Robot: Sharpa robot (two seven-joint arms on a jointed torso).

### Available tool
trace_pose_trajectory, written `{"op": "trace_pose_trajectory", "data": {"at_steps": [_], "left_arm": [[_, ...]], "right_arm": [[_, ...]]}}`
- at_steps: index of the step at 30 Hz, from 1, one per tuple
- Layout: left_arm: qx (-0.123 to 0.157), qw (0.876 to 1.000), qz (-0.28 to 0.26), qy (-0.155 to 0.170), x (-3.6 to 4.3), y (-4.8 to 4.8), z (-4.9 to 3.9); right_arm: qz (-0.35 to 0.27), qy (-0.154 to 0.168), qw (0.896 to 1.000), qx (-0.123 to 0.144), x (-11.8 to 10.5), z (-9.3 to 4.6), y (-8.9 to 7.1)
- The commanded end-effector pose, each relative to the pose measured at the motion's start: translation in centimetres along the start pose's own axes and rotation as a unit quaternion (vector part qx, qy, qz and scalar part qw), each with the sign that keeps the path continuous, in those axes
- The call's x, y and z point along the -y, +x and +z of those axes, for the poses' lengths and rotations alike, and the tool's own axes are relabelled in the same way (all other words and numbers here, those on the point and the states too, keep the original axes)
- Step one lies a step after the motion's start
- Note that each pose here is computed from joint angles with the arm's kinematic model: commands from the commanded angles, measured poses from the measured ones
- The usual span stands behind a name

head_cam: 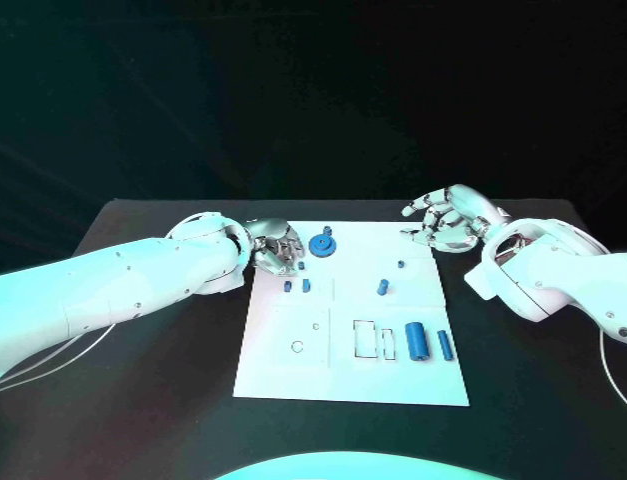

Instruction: Assemble the parts on the task board

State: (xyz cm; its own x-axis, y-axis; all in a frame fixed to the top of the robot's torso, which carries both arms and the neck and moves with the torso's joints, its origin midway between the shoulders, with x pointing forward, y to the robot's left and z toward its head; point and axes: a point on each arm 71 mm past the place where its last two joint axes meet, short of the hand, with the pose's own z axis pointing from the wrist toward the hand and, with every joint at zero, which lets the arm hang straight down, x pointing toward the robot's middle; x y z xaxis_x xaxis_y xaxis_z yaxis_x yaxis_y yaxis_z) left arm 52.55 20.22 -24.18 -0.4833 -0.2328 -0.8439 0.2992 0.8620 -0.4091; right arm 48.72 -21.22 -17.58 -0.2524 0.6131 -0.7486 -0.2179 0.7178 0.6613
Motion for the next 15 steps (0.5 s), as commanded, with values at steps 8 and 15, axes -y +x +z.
{"op": "trace_pose_trajectory", "data": {"at_steps": [8,15], "left_arm": [[0.039,0.996,-0.075,-0.015,-2.70,-1.57,-1.35],[0.071,0.961,-0.266,0.018,-4.37,-3.23,-3.69]], "right_arm": [[-0.087,-0.016,0.995,-0.042,0.5,0.5,0.4],[-0.211,-0.041,0.974,-0.075,1.4,1.2,1.4]]}}
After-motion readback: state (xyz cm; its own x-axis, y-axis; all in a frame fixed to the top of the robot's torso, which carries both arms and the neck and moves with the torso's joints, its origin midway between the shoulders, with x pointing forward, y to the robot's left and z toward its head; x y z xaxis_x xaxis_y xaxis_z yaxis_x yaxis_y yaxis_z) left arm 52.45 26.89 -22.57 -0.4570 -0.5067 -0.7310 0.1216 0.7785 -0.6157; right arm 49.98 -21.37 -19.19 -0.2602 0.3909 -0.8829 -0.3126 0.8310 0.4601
